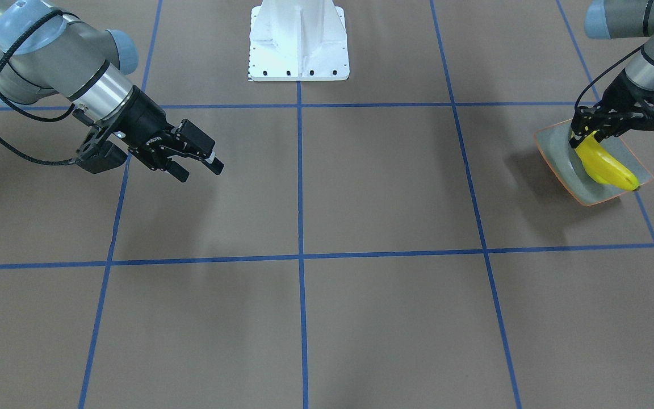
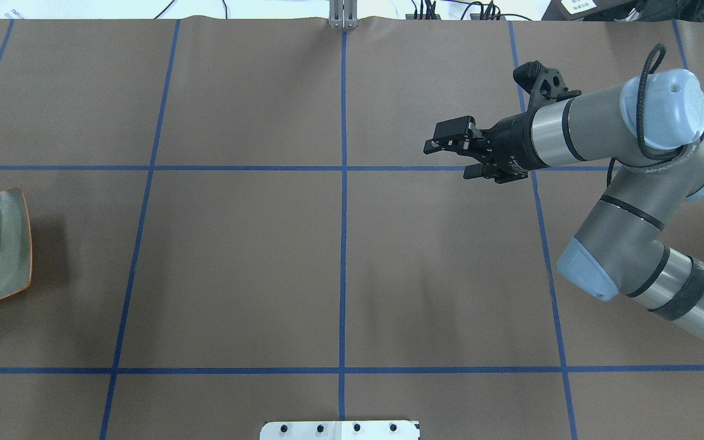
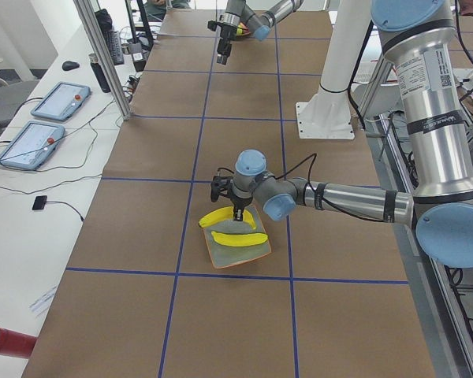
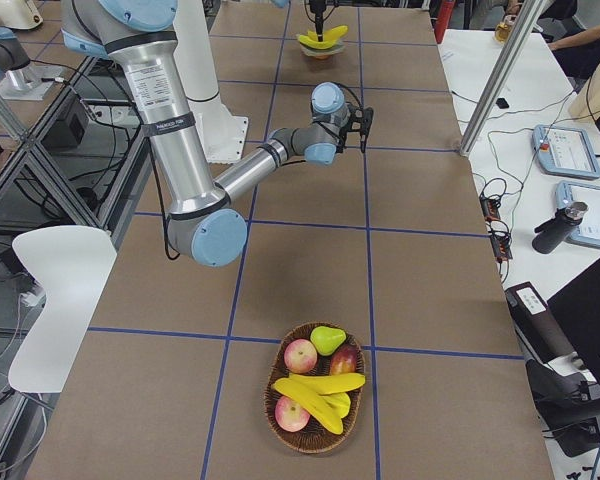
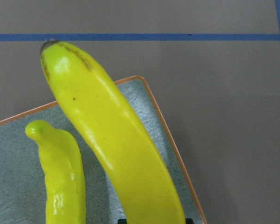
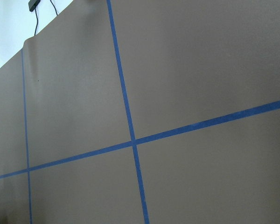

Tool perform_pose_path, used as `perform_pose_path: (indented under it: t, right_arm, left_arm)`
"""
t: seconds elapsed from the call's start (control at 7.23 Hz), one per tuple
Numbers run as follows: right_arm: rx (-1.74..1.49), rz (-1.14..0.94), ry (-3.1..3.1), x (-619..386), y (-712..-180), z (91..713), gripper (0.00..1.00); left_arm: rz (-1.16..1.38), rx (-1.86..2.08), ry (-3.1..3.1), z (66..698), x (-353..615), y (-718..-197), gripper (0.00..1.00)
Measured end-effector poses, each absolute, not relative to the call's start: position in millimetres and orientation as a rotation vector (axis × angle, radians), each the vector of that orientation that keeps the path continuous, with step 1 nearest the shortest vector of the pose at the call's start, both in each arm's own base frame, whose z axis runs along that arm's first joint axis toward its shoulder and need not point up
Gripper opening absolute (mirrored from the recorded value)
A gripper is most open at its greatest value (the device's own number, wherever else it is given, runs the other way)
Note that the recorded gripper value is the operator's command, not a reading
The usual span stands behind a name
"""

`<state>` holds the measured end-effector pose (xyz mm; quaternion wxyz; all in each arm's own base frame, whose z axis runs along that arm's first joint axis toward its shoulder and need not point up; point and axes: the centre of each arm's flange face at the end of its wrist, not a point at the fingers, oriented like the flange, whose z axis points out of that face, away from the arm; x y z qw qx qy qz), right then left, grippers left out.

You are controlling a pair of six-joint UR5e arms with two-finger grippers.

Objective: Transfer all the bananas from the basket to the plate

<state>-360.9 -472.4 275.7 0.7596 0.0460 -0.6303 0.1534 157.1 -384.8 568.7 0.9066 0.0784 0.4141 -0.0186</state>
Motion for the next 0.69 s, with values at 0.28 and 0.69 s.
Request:
perform_pose_path:
  t: [0.28, 0.69]
  right_arm:
    - [0.1, 0.334, -1.374, -360.1, -472.2, 275.3, 1.0]
    - [0.101, 0.337, -1.371, -356.9, -473.0, 277.6, 1.0]
  left_arm:
    - [-0.041, 0.161, 0.85, 571.8, 156.7, -384.6, 1.0]
    - [-0.04, 0.171, 0.855, 567.3, 156.4, -385.8, 1.0]
